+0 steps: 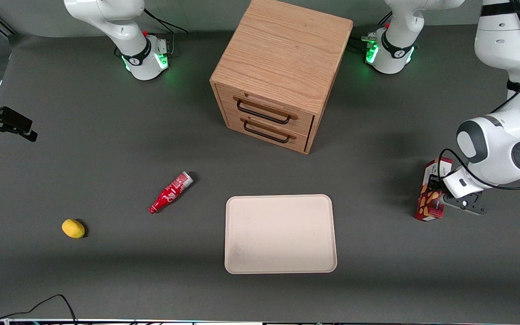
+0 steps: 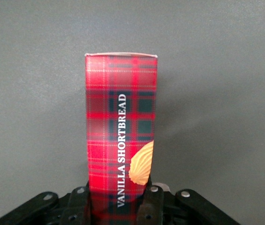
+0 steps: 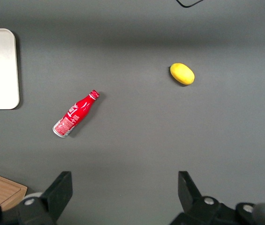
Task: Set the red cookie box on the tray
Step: 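Lower the open left gripper around the cookie box and close it, then lift the cookie box upright with the left gripper, then carry the held cookie box over the cream tray and lower it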
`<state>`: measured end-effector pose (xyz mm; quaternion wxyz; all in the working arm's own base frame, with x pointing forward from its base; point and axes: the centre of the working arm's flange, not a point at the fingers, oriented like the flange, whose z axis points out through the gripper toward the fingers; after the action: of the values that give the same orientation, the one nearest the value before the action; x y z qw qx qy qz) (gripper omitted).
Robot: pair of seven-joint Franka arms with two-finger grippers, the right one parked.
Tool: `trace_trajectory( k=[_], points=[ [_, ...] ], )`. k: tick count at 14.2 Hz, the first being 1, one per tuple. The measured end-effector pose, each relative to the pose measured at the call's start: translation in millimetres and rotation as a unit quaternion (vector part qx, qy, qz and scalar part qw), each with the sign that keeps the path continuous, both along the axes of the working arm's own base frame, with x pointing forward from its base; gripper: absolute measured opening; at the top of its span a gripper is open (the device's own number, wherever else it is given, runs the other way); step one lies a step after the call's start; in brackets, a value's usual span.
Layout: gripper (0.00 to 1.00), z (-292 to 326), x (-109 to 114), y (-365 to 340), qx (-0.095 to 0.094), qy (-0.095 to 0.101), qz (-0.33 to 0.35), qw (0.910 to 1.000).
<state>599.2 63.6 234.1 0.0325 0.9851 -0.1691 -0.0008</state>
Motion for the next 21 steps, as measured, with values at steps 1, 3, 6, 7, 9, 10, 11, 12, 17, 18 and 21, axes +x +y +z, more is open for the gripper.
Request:
trace_trajectory(
  k=[1,3,6,7,9,10,11,12,17,18,21],
  points=[
    [0.36,2.4,1.2,-3.2,-0.001,-0.002,-0.003,1.0000],
    [0.36,18.1,4.1,-13.1,-0.004,-0.010,-0.011,0.9999],
    [0.36,75.3,12.0,-22.1,-0.011,0.013,-0.040,0.9990],
    [0.36,103.1,17.0,-22.8,-0.009,0.027,-0.050,0.9983],
    [0.36,168.8,27.3,-24.5,-0.004,0.048,-0.060,0.9970],
    [0.36,200.7,30.4,-26.1,-0.001,0.054,-0.061,0.9967],
    [0.36,229.5,32.0,-28.4,0.000,0.058,-0.060,0.9965],
    [0.36,253.8,32.5,-31.1,0.000,0.060,-0.061,0.9964],
    [0.36,334.5,30.9,-62.9,0.006,0.050,-0.052,0.9974],
    [0.36,338.1,32.4,-75.3,0.007,0.048,-0.048,0.9976],
    [0.36,334.8,43.6,-139.7,0.005,0.046,-0.019,0.9988]
  ],
)
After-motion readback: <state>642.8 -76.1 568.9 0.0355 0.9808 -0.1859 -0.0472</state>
